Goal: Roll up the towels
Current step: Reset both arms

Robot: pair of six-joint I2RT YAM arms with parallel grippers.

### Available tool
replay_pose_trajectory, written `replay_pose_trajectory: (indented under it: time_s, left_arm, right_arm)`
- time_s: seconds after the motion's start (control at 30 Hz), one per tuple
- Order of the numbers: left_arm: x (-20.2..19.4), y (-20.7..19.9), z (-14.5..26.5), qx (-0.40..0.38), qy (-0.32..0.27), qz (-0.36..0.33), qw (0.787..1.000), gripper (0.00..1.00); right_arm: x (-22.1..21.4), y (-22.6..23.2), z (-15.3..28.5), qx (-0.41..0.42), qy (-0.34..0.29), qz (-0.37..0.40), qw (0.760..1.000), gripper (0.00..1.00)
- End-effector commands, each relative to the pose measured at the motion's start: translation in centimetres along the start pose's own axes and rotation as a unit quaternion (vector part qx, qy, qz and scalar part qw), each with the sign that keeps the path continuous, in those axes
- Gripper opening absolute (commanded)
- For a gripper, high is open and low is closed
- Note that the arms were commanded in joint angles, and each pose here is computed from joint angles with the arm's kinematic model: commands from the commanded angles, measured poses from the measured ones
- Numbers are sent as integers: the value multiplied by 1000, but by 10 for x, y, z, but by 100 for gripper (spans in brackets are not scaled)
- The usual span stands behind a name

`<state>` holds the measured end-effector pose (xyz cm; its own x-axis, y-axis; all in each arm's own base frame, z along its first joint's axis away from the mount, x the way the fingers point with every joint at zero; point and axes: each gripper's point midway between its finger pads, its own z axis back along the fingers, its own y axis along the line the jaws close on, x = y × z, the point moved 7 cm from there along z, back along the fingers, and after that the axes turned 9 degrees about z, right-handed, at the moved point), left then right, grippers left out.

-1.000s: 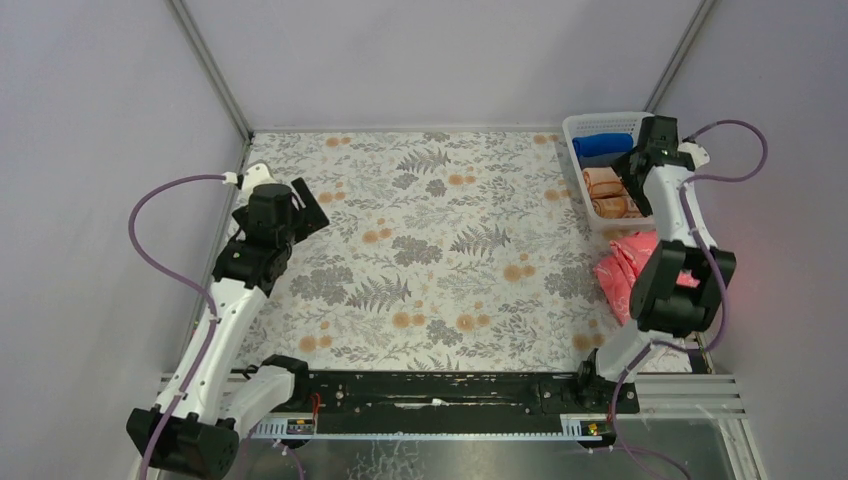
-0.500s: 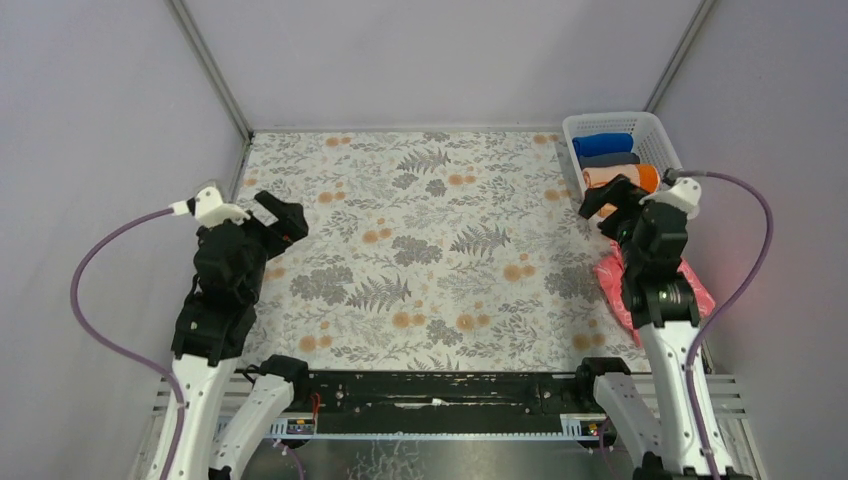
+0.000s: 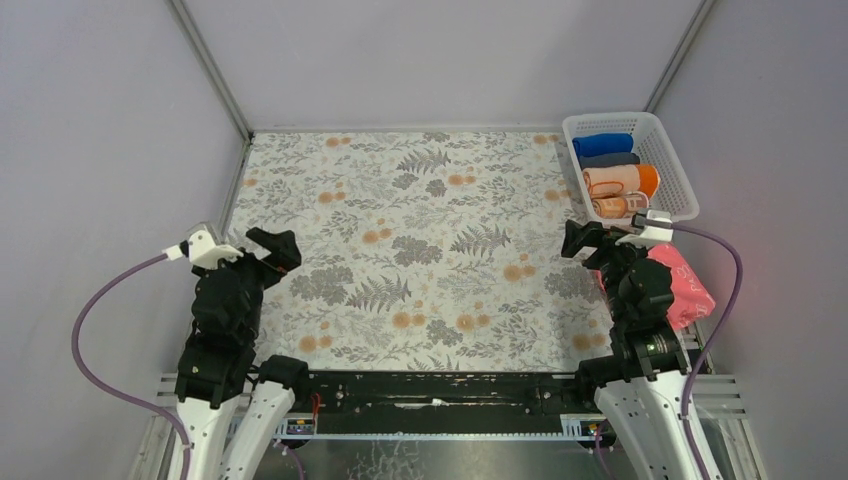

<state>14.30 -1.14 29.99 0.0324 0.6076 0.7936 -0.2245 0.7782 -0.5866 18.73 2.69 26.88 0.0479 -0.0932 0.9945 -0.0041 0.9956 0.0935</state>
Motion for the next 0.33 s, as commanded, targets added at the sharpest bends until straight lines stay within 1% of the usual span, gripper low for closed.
replay_pose_trajectory:
  time_s: [0.0, 0.17, 0.3]
  left_arm:
    - [3, 2, -4, 0, -24, 0, 1000, 100]
    - [2, 2, -7, 7, -20, -7, 1000, 100]
    - [6, 1, -5, 6, -28, -9, 1000, 100]
  right_arm:
    - [16, -1, -4, -7, -38, 10, 999, 99]
    - [15, 0, -6, -7, -32, 13, 999, 99]
    - [16, 0, -6, -5, -33, 16, 999, 99]
